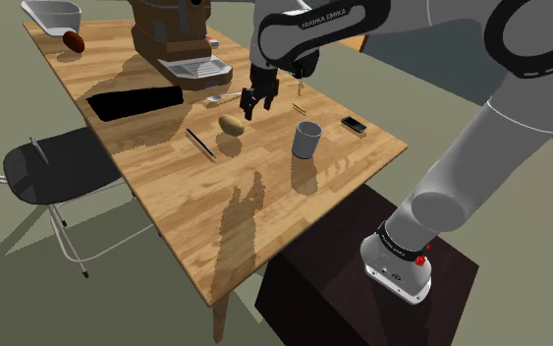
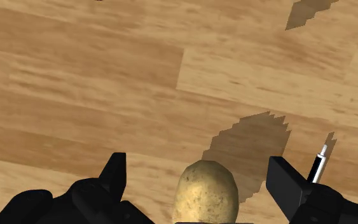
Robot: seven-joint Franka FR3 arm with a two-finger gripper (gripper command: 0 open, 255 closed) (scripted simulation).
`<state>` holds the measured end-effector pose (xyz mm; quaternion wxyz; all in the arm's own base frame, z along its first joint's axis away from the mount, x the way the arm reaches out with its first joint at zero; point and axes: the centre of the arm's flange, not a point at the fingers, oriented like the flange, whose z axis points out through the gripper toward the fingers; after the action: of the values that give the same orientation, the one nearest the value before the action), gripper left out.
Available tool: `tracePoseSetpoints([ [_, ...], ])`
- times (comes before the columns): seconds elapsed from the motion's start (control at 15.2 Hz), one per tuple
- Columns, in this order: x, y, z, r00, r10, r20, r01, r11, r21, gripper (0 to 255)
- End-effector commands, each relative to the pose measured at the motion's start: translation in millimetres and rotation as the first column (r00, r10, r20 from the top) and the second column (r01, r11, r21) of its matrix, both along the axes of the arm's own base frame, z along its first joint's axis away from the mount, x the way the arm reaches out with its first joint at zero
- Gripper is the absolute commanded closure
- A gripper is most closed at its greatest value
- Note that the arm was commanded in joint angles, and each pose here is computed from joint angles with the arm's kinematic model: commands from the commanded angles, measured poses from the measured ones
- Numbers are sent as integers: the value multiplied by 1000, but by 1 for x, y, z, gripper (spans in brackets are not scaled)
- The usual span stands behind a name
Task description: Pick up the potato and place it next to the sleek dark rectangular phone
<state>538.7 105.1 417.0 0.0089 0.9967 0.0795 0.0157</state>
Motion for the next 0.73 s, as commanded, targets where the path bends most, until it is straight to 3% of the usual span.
tracePoseSetpoints([
  [0.0, 20, 10, -14, 1000, 12, 3, -12, 1000, -2, 0],
  [0.33, 69, 34, -50, 999, 41, 7, -40, 999, -10, 0],
  [0.66, 72, 34, -73, 999, 42, 7, -42, 999, -10, 0],
])
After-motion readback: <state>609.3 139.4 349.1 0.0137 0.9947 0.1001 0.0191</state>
